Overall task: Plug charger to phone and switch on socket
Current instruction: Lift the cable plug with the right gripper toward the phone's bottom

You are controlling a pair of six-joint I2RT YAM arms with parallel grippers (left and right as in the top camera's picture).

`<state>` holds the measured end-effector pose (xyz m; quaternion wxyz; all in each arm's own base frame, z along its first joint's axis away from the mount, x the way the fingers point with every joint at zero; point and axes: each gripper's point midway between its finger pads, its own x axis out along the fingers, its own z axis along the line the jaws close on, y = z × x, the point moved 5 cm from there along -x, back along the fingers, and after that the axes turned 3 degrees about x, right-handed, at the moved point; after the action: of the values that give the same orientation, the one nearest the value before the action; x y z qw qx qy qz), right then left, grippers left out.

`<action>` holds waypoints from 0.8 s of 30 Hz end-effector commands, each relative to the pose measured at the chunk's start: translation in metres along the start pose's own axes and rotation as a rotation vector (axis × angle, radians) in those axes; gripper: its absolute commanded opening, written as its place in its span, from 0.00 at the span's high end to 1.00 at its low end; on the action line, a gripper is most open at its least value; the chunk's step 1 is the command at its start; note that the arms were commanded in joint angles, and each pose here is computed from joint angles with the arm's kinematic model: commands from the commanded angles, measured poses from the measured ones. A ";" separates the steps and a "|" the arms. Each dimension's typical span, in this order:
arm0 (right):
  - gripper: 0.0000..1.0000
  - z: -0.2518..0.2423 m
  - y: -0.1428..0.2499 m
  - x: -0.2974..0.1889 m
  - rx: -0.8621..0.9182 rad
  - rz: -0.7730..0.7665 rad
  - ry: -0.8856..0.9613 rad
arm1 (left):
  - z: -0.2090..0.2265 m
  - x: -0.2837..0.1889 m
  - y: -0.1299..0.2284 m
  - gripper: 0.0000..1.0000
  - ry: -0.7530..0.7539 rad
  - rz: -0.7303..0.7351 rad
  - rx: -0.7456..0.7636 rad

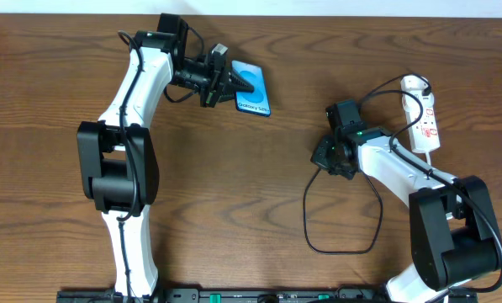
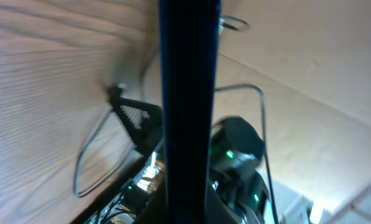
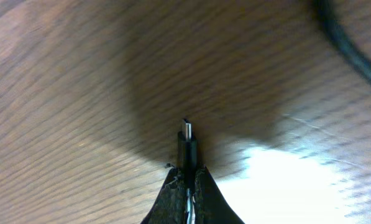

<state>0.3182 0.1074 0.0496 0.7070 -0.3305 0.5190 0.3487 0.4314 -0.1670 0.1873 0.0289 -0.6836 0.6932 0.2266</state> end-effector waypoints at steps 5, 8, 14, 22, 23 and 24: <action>0.99 0.036 0.001 -0.028 -0.241 0.062 -0.227 | -0.051 -0.013 0.020 0.93 0.297 0.085 0.297; 0.99 0.048 0.003 -0.054 -0.264 0.049 -0.325 | -0.051 -0.011 0.020 0.93 0.298 0.085 0.314; 0.99 0.069 0.008 -0.115 -0.415 -0.040 -0.529 | -0.055 -0.002 0.023 0.93 0.298 0.102 0.349; 0.99 0.092 0.035 -0.147 -0.615 0.079 -0.844 | -0.094 0.001 0.038 0.93 0.315 0.095 0.580; 0.99 0.100 0.040 -0.159 -0.661 0.098 -0.945 | -0.109 -0.006 0.047 0.93 0.322 0.079 0.654; 0.99 0.105 0.043 -0.169 -0.700 0.113 -1.030 | -0.119 -0.010 0.053 0.93 0.326 0.068 0.706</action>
<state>0.3085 0.1805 0.2042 0.7207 -0.3436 0.0883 0.5956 0.4325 -0.2075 0.2423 0.1044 -0.6477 0.7533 -0.0459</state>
